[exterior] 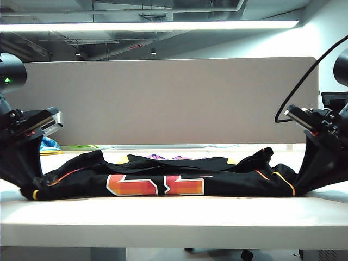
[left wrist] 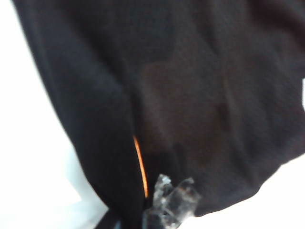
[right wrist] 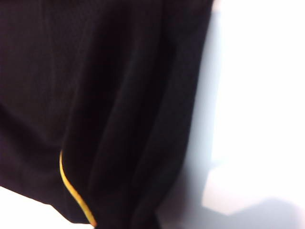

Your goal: Fold the bottom side of the basketball jersey horizontally towards the center, about one-third of the way, and then fold the bottom of the basketball jersey up towards the top, creating a neat rectangle.

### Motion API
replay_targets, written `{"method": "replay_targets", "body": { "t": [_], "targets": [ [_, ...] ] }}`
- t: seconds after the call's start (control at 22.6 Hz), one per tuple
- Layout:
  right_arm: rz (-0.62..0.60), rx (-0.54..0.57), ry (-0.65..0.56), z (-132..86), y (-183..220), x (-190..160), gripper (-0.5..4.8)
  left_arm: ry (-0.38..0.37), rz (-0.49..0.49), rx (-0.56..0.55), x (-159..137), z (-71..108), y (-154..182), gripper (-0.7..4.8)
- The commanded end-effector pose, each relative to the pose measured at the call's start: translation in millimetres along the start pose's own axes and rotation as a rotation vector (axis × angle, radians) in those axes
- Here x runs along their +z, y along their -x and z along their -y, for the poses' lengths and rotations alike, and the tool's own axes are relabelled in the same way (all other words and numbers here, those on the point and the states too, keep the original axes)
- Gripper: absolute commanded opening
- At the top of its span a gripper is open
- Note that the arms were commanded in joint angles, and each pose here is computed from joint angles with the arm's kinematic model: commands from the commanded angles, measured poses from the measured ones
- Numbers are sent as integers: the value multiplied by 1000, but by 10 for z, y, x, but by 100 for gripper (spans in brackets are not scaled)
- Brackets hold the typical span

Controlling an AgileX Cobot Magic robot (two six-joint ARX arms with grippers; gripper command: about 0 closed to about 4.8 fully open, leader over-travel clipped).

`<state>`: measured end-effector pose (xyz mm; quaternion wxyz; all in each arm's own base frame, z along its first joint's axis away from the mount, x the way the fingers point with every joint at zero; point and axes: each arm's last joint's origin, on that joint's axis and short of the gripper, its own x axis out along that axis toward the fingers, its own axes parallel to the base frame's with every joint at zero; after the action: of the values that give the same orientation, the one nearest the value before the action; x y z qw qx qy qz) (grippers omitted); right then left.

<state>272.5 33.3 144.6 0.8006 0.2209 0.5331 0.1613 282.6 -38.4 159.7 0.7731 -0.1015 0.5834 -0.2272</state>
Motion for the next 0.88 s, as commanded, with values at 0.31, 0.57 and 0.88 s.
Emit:
{"method": "replay_targets", "body": {
  "t": [0.31, 0.57, 0.88],
  "targets": [
    [-46, 22, 94, -213, 475, -205, -5, -2, -79, -111, -192, 186, 287, -6],
    [15, 35, 146, -447, 1075, -523, -5, -47, -10, -72, -523, 499, 917, -6],
    [339, -9, 187, -561, 1318, -390, -5, -198, 358, -9, -285, 589, 1137, -6]
  ]
}}
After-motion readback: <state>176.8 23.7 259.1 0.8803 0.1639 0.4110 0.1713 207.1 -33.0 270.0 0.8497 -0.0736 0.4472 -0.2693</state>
